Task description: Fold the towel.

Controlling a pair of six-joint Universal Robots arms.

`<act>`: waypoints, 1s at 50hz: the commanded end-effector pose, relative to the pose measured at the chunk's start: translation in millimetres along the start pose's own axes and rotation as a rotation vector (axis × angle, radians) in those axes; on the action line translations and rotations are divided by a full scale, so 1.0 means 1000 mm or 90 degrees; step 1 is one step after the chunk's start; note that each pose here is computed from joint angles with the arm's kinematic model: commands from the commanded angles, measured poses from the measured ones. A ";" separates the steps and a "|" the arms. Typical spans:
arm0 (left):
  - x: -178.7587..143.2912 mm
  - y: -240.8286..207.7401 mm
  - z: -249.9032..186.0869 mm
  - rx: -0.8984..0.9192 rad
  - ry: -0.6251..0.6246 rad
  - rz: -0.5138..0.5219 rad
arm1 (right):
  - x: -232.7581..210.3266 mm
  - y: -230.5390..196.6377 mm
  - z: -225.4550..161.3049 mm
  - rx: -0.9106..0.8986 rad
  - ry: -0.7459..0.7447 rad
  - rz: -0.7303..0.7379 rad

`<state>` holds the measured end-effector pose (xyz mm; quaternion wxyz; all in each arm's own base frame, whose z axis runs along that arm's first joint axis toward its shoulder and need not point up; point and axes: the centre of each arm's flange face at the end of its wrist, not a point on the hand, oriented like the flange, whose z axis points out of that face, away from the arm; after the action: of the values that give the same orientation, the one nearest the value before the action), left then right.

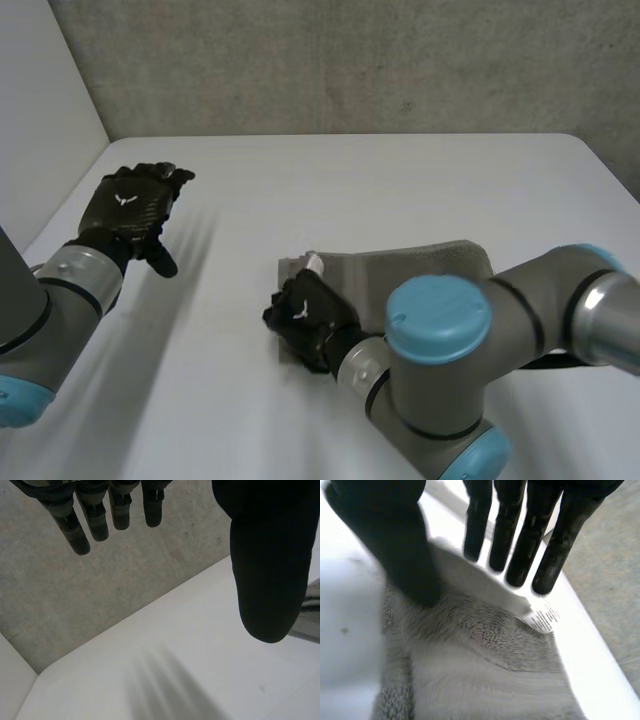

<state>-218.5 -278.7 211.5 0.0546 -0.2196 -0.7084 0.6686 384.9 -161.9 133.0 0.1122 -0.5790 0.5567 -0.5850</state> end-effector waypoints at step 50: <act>0.066 -0.022 -0.017 0.048 0.074 0.007 | 0.077 0.004 -0.035 0.013 0.158 0.067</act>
<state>-284.5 -233.3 217.9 0.1089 -0.2703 -0.6750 0.6778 279.1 -246.4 180.0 0.0301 -0.4200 0.6429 -0.6398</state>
